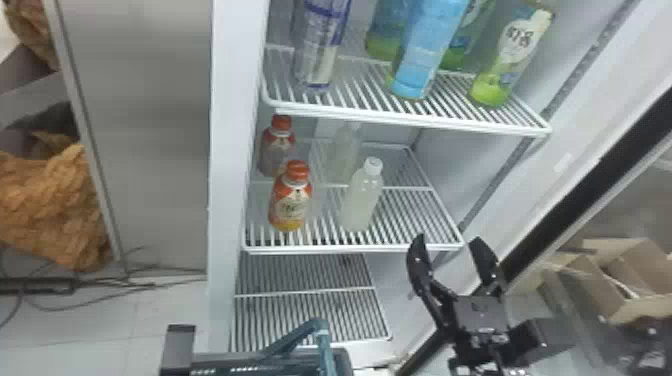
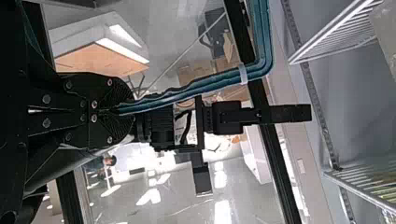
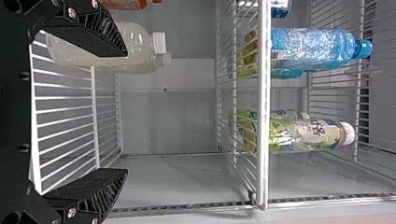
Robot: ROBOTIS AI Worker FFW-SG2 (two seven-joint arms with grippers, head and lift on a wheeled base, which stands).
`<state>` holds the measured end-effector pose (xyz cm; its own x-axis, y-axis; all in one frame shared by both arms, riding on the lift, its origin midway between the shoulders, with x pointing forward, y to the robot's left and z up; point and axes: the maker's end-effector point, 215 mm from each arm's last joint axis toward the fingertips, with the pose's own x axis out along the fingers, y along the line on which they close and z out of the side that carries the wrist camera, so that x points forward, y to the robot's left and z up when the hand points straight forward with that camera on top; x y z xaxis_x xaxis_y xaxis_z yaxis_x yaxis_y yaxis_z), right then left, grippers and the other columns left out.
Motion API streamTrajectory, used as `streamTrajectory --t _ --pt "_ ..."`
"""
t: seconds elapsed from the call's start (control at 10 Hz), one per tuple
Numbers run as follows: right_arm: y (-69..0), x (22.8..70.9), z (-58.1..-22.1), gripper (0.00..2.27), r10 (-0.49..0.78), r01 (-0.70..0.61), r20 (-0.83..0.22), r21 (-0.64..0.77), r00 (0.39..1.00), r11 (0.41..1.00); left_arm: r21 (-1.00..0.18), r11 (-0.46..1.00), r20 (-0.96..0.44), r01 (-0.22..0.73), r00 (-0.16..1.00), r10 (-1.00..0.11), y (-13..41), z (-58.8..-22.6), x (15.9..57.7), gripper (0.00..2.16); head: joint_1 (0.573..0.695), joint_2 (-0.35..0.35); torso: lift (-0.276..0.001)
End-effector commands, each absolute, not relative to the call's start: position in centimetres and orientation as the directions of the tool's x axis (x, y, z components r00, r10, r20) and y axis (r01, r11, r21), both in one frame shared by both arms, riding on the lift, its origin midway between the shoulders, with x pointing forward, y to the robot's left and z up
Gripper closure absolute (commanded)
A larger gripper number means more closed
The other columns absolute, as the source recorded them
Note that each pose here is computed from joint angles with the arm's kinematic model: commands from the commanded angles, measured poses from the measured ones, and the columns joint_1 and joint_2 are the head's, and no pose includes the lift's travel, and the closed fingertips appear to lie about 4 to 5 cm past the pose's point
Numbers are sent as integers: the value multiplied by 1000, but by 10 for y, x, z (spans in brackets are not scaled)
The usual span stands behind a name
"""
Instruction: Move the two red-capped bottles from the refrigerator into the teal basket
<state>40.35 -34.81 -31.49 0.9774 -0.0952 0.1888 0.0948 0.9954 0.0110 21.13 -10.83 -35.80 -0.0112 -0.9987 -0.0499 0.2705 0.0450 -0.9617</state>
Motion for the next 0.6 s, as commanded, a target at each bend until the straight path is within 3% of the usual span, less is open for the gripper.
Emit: streamTrajectory --t 0.0,0.5 --pt "-348 404 -314 139 -93 93 187 11 978 996 -961 47 -51 271 -10 -999 -108 -358 212 1134 695 -350 -228" --pt "-347 406 -315 139 -91 90 175 12 980 996 -962 46 -51 271 -12 -999 -108 -358 211 1134 695 -350 -228"
